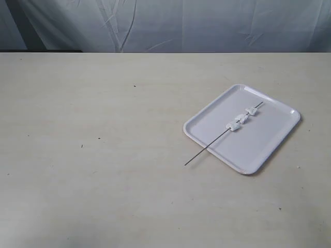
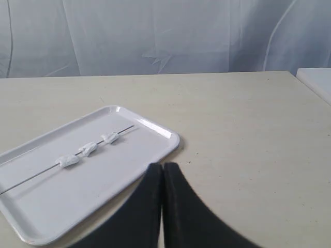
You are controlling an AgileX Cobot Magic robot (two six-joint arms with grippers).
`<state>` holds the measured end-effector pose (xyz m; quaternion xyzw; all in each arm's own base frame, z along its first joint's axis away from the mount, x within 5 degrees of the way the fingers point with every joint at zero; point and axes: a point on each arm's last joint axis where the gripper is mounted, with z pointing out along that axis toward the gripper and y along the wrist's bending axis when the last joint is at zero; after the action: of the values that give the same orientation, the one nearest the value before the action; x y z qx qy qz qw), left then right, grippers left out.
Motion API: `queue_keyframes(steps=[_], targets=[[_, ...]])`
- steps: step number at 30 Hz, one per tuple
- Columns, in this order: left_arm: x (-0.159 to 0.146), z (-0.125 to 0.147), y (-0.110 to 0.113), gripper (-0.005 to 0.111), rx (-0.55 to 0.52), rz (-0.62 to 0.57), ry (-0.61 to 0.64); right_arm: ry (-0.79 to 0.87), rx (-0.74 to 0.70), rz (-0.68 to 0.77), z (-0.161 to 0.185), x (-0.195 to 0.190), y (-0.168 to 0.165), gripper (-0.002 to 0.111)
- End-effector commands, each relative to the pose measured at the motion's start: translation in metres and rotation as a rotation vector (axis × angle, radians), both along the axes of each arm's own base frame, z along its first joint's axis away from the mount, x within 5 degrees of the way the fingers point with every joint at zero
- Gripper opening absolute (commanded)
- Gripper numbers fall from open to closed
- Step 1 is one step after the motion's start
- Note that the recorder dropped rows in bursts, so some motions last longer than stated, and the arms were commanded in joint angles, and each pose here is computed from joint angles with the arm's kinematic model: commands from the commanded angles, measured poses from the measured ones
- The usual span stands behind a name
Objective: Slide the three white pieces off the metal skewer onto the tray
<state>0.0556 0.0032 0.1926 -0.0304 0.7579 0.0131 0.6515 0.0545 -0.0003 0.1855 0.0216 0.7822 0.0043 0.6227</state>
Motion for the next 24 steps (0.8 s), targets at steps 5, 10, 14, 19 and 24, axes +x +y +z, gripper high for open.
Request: queue_keyframes(steps=[5,10,14,19,24], targets=[[0.0,-0.001,0.0,0.0,0.002,-0.008,0.0,-0.011,-0.003,-0.005,0.0,0.0,0.0,0.0],[0.0,-0.001,0.0,0.0,0.002,-0.008,0.0,-0.011,-0.004,-0.005,0.0,0.0,0.0,0.0],[0.0,-0.001,0.0,0.0,0.037,-0.005,-0.002,-0.011,-0.004,-0.005,0.0,0.0,0.0,0.0],[0.0,0.003,0.0,0.0,0.046,-0.004,-0.044,-0.035,-0.005,-0.007,0.002,0.0,-0.001,0.0],[0.001,0.014,0.0,0.0,0.04,-0.005,-0.167,-0.231,-0.01,-0.022,0.02,0.002,-0.002,0.0]])
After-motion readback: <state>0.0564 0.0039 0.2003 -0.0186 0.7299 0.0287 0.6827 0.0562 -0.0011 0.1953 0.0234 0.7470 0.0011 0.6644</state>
